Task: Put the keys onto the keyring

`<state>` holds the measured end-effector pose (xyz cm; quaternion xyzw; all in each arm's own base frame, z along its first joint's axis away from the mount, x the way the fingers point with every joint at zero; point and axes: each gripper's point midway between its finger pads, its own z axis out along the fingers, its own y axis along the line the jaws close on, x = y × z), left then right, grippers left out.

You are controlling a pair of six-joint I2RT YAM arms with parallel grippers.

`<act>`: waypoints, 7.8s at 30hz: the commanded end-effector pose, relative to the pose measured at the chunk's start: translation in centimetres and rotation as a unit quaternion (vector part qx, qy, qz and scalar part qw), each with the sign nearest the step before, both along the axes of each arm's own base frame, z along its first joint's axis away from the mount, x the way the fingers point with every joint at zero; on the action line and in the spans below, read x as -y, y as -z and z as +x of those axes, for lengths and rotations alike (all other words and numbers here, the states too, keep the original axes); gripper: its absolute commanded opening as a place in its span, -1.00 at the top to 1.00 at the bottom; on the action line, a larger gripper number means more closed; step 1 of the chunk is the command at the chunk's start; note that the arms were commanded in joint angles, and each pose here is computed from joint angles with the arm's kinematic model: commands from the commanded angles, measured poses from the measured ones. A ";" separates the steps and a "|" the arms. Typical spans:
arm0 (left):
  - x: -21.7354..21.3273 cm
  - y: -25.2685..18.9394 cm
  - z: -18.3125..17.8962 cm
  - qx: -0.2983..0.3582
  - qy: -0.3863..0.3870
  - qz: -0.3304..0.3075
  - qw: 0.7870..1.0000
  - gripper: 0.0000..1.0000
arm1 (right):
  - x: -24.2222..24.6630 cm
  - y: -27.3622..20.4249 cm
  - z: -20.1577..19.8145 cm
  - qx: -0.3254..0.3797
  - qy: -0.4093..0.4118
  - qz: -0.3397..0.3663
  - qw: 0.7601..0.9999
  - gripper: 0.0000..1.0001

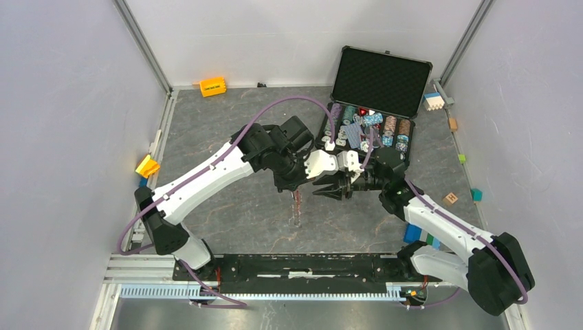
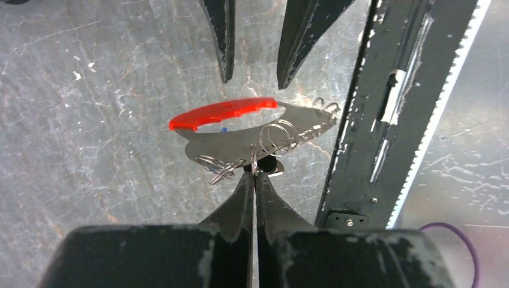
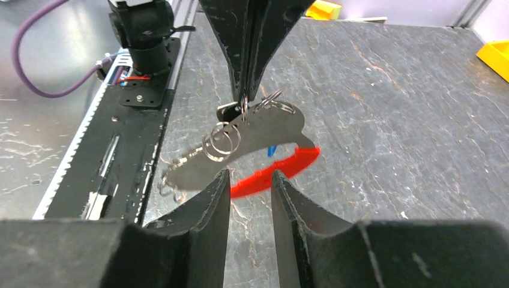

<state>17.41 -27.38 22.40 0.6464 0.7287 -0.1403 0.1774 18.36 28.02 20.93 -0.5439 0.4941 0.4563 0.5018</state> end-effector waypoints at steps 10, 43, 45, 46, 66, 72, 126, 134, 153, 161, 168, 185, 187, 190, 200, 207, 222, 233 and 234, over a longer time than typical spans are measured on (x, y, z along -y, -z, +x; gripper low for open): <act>5.1 -2.6 -2.1 -0.026 0.042 -0.146 0.988 0.95 | -0.4 -4.3 -3.9 0.000 -0.076 0.098 0.992 0.28; 4.7 -2.5 -2.8 -0.031 0.045 -0.157 0.986 0.96 | -0.8 -2.4 -2.2 -0.002 -0.050 0.061 0.997 0.70; 4.7 -2.5 -2.8 -0.031 0.045 -0.156 0.986 0.95 | -0.8 -2.4 -2.2 -0.001 -0.049 0.061 0.997 0.77; 4.7 -2.5 -2.8 -0.031 0.045 -0.156 0.986 0.96 | -0.8 -2.4 -2.2 -0.001 -0.049 0.061 0.997 0.79; 4.9 -3.8 -2.2 0.015 0.060 -0.212 0.975 0.48 | -0.2 -2.7 -0.6 0.020 0.000 0.058 0.998 1.00; 3.9 -4.1 -1.9 0.043 0.071 -0.219 0.972 0.33 | 0.2 -2.9 -0.1 0.021 0.013 0.062 0.998 1.00; 5.9 -2.4 -1.6 0.084 0.130 -0.304 0.940 0.96 | 1.2 -5.1 -1.6 0.000 -0.008 0.124 0.992 1.00; 6.4 -1.8 -1.5 0.068 0.124 -0.302 0.943 0.96 | 1.4 -5.5 -1.9 0.002 -0.009 0.134 0.991 1.00; 6.7 -1.6 -0.9 0.056 0.106 -0.288 0.950 0.49 | 1.4 -5.2 -1.6 0.009 0.000 0.126 0.992 1.00; 5.6 -2.8 -0.5 0.092 0.102 -0.292 0.947 0.35 | 1.3 -4.5 -0.9 0.009 0.009 0.113 0.993 1.00; 5.7 -2.9 -1.2 0.089 0.122 -0.304 0.941 0.36 | 1.3 -4.5 -0.8 0.005 0.009 0.112 0.994 1.00; 6.2 -1.3 -0.9 0.079 0.125 -0.296 0.944 0.46 | 1.4 -4.7 -0.9 0.005 0.010 0.114 0.993 1.00; 6.3 -1.1 -0.7 0.082 0.123 -0.295 0.944 0.46 | 1.4 -4.7 -0.9 0.004 0.010 0.114 0.993 1.00; 6.3 -0.9 -0.4 0.085 0.119 -0.293 0.945 0.46 | 1.3 -4.7 -0.9 0.004 0.009 0.114 0.993 1.00; 6.7 -0.7 -0.3 0.075 0.118 -0.299 0.944 0.50 | 1.4 -4.7 -0.9 0.003 0.010 0.114 0.993 1.00; 6.8 -0.9 -0.3 0.074 0.118 -0.303 0.943 0.69 | 1.4 -4.6 -0.8 0.003 0.010 0.113 0.993 1.00; 4.7 -1.2 0.2 0.081 0.087 -0.253 0.960 0.96 | 1.4 -2.9 1.0 0.008 0.038 0.072 0.997 0.96; 3.6 -0.6 1.3 0.063 0.056 -0.174 0.981 0.96 | 1.0 -1.3 1.1 -0.009 0.027 0.048 0.998 0.78; 3.6 -0.7 1.4 0.065 0.056 -0.174 0.981 0.96 | 1.0 -1.2 1.1 -0.010 0.026 0.048 0.998 0.78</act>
